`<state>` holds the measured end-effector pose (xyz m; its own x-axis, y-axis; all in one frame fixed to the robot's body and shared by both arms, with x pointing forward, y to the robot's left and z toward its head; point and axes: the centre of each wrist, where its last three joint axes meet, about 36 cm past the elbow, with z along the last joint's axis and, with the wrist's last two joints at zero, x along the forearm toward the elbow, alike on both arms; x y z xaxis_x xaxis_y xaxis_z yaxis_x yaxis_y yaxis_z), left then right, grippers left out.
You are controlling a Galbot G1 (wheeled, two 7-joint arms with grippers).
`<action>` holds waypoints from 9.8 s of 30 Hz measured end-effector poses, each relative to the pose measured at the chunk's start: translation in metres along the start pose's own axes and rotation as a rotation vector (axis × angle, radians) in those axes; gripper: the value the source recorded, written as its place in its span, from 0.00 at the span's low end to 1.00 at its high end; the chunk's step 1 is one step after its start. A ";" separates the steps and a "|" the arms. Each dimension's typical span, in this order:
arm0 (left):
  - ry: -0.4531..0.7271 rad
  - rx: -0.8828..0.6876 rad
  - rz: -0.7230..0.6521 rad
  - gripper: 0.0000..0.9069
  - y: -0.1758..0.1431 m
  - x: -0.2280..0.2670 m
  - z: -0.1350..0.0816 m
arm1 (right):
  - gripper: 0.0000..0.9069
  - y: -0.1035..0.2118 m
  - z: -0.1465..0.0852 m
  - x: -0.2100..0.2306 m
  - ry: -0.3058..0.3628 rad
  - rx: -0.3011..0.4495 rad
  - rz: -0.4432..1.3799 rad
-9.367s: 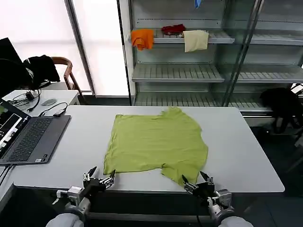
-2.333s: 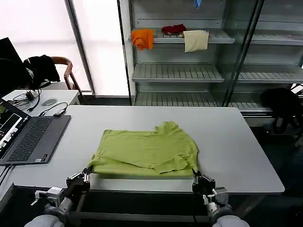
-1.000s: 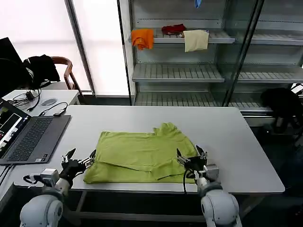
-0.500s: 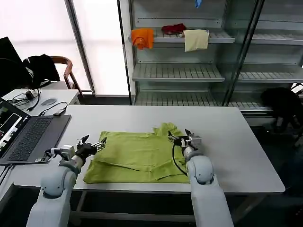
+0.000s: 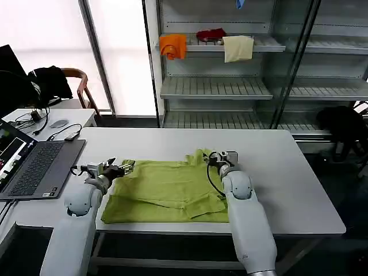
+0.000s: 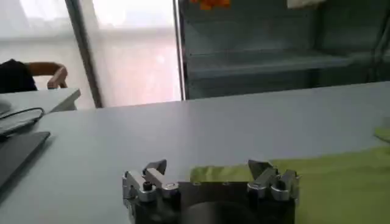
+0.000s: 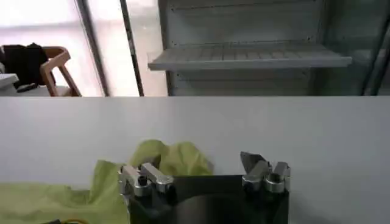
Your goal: Fold and organize the clothes.
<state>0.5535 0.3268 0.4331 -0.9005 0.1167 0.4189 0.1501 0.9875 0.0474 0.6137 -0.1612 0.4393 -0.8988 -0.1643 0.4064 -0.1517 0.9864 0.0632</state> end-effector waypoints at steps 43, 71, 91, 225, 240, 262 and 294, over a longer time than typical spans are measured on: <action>0.006 0.009 0.064 0.01 -0.008 -0.011 0.004 | 0.00 0.006 0.012 0.008 0.005 -0.025 -0.064; -0.133 0.097 0.150 0.01 0.009 0.071 0.017 | 0.00 0.020 0.036 0.116 -0.141 -0.090 -0.138; -0.109 0.105 0.177 0.01 0.005 0.121 0.062 | 0.00 0.011 0.076 0.176 -0.113 -0.085 -0.116; -0.267 -0.181 -0.193 0.00 0.046 0.179 0.012 | 1.00 -0.017 0.076 0.200 -0.254 -0.046 0.036; -0.287 -0.154 0.010 0.01 -0.070 0.162 0.003 | 1.00 -0.018 0.087 0.193 -0.240 -0.060 0.043; -0.177 -0.170 0.110 0.03 -0.161 0.140 0.029 | 1.00 -0.016 0.094 0.188 -0.231 -0.070 0.046; -0.077 -0.116 0.169 1.00 -0.228 0.119 0.065 | 1.00 -0.015 0.097 0.190 -0.229 -0.071 0.052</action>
<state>0.3856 0.1227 0.4128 -0.8864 0.2919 0.3592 0.3436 0.9350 0.0881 0.4053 -0.2074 0.4269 -0.9757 -0.1019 0.1942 -0.0806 0.9901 0.1146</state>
